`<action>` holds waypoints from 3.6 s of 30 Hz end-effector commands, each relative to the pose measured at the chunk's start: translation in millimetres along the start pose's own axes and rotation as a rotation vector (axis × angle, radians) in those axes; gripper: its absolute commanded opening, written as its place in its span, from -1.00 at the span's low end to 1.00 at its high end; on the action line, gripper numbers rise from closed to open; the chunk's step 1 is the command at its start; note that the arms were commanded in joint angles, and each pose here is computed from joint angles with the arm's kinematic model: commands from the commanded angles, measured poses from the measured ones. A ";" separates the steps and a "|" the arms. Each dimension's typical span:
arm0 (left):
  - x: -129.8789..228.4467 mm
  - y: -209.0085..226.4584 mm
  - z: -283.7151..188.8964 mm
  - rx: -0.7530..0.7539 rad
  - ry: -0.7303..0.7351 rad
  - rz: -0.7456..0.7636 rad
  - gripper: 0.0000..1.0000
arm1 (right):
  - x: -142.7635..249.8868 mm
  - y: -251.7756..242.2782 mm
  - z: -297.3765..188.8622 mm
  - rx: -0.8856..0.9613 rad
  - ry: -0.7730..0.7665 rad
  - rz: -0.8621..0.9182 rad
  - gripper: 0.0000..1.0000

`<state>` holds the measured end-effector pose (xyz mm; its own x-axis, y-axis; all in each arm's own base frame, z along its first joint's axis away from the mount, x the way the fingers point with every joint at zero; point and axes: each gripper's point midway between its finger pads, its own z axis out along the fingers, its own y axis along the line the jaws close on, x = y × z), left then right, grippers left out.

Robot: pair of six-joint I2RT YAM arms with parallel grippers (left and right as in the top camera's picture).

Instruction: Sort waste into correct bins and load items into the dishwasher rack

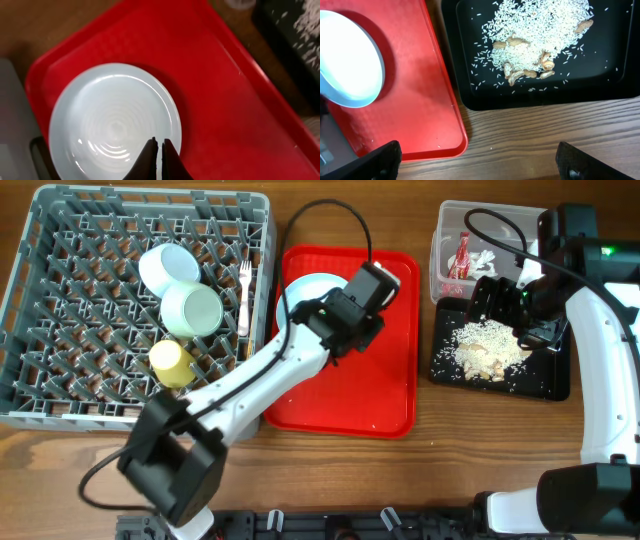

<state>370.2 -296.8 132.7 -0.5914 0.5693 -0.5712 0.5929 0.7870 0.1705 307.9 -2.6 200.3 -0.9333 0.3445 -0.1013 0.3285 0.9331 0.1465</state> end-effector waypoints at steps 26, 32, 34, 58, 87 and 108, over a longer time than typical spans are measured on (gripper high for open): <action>57.8 -16.3 48.9 0.170 0.233 -0.073 0.53 | -2.8 -0.3 -7.4 0.003 -0.028 -0.022 1.00; 88.6 -24.5 79.1 0.179 0.332 -0.066 0.60 | -2.8 -0.3 -7.4 0.003 -0.028 -0.023 0.99; 98.1 -26.6 88.2 0.179 0.359 -0.063 0.60 | -2.8 -0.3 -7.4 0.003 -0.028 -0.023 0.99; 113.5 -3.7 111.6 -0.206 0.380 0.153 -0.92 | -3.7 -0.1 -7.4 0.002 -0.031 -0.027 0.99; -8.2 19.8 -16.3 -0.304 0.004 0.116 -0.92 | -2.9 -0.2 -7.4 0.003 -0.028 -0.027 1.00; -37.3 88.1 -64.7 0.206 -0.170 -0.441 -0.92 | -2.1 -0.6 -7.4 0.005 -0.025 -0.026 0.99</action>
<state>410.8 -230.4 202.3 -0.6523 0.3164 -0.6888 0.3997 0.9157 0.0421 307.7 -2.6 200.2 -0.9382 0.3306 -0.1028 0.3147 0.9381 0.1448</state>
